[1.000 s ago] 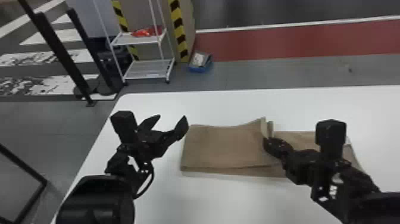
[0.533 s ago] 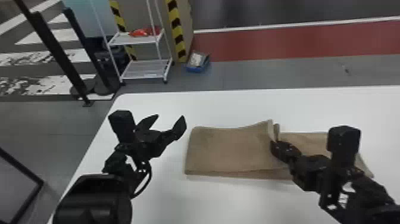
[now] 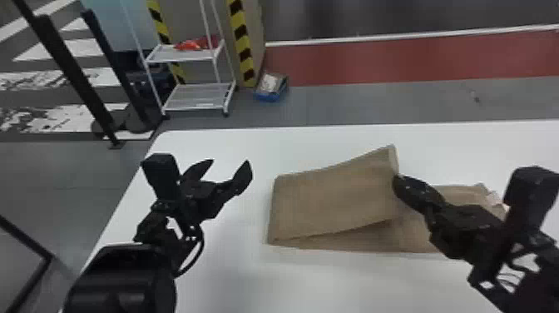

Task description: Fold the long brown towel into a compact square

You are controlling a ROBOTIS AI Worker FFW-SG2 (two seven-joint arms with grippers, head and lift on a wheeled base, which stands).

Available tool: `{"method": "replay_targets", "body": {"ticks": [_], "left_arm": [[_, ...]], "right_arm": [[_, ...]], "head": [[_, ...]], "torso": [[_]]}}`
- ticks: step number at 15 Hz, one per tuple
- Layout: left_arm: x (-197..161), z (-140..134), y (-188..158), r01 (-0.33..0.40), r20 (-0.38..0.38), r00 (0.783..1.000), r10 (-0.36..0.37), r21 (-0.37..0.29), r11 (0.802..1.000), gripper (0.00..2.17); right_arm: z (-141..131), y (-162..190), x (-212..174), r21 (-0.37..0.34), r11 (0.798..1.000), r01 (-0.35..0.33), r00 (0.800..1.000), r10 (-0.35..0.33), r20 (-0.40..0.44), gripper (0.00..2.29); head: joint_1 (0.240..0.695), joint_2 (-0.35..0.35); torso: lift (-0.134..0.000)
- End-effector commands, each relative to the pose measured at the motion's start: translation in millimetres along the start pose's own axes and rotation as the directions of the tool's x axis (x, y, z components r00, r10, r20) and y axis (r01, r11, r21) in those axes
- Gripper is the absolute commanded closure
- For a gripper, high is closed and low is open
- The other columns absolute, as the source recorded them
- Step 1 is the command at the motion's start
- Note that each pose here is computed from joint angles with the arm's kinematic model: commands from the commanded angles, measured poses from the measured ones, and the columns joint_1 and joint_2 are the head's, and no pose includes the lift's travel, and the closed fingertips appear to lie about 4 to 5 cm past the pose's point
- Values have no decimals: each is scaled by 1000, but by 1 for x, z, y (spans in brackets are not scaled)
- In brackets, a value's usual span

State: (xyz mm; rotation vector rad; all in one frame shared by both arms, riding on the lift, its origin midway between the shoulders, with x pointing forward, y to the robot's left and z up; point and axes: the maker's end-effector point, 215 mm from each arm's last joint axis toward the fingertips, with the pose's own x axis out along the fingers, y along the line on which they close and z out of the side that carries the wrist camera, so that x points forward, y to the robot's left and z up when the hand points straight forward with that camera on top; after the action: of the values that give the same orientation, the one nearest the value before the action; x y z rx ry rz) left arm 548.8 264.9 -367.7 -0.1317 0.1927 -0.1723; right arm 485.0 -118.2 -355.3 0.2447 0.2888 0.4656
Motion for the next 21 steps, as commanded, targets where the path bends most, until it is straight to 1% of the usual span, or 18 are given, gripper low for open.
{"method": "replay_targets", "body": {"ticks": [1, 2, 3, 5, 6, 8, 10, 12, 16, 21], "left_arm": [[1, -1, 2, -3, 2, 1000, 3, -4, 1000, 100], [1, -1, 2, -2, 2, 1000, 2, -4, 1000, 100], [1, -2, -1, 3, 1, 1000, -3, -5, 1000, 100], [0, -5, 0, 1, -3, 1000, -1, -5, 1000, 100], [-1, -6, 1, 1, -6, 1000, -1, -5, 1000, 100], [-2, -5, 2, -2, -4, 1000, 2, -5, 1000, 100], [-2, -6, 2, -1, -5, 1000, 1, -5, 1000, 100], [-1, -6, 1, 0, -3, 1000, 0, -5, 1000, 100], [-2, -6, 3, -3, -3, 1000, 3, -5, 1000, 100], [-2, -6, 5, -6, -3, 1000, 6, -5, 1000, 100]], "right_arm": [[-29, -21, 4, 26, 999, 34, 999, -33, -37, 1241], [-38, -27, 9, 27, 999, 43, 997, -41, -60, 1237], [-46, -33, 12, 28, 998, 51, 996, -49, -80, 1150], [-59, -38, 17, 35, 998, 60, 992, -55, -113, 306], [-62, -41, 19, 31, 997, 65, 991, -61, -121, 161], [-66, -47, 17, 31, 997, 77, 988, -72, -139, 147], [-74, -56, 14, 31, 995, 98, 979, -91, -181, 151], [-79, -60, 16, 23, 994, 107, 975, -101, -198, 194], [-80, -54, 25, 21, 996, 90, 976, -84, -201, 407], [-77, -47, 28, 13, 997, 76, 979, -72, -192, 407]], "head": [[695, 161], [695, 149], [695, 147], [695, 141], [695, 137], [695, 136], [695, 134], [695, 126], [695, 122], [695, 135]], "torso": [[-125], [-125], [-125], [-125], [-125], [-125], [-125], [-125], [-125], [-125]]}}
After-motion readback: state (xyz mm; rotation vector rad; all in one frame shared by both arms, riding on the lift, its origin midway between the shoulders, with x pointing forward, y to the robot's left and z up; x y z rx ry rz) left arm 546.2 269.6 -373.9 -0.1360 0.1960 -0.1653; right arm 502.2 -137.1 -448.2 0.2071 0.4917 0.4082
